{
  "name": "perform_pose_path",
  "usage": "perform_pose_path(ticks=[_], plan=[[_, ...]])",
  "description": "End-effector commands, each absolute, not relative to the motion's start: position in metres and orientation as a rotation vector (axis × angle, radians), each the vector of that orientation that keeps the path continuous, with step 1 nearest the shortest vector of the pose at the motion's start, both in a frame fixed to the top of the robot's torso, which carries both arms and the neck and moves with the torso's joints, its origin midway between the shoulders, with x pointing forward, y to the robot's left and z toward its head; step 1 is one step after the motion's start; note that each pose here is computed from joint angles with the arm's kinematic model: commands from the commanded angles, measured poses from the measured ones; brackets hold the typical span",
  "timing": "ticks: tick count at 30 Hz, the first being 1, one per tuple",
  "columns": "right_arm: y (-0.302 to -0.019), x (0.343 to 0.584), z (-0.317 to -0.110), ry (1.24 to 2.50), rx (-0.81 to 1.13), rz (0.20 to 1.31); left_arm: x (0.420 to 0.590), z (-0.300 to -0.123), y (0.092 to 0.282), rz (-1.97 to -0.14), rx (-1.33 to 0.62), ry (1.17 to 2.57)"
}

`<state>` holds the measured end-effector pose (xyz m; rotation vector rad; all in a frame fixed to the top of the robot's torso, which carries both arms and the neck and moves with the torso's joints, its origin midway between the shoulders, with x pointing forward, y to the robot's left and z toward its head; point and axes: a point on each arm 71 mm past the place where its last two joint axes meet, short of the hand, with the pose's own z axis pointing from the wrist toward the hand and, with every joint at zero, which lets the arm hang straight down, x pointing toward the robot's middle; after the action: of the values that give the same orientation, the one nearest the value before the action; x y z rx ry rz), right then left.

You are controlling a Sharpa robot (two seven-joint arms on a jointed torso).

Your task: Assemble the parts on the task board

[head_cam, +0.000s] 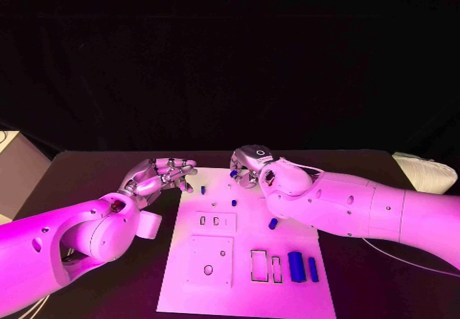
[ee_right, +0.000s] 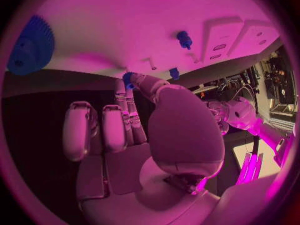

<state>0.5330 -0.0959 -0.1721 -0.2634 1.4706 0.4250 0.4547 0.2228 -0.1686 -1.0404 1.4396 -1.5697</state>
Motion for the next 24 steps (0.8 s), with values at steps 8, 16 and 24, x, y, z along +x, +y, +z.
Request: perform_pose_path(ticks=[8, 16, 24], plan=[[-0.0945, 0.5337, -0.1778, 1.511, -0.288, 0.414, 0.4546, -0.1665, 0.2201, -1.594, -1.026, 1.443], [-0.0976, 0.535, -0.1784, 1.507, -0.277, 0.415, 0.4549, -0.1665, 0.2205, -1.593, -1.027, 1.442], [-0.1019, 0.5329, -0.176, 1.478, -0.261, 0.446, 0.4551, -0.1666, 0.2215, -1.589, -1.028, 1.441]])
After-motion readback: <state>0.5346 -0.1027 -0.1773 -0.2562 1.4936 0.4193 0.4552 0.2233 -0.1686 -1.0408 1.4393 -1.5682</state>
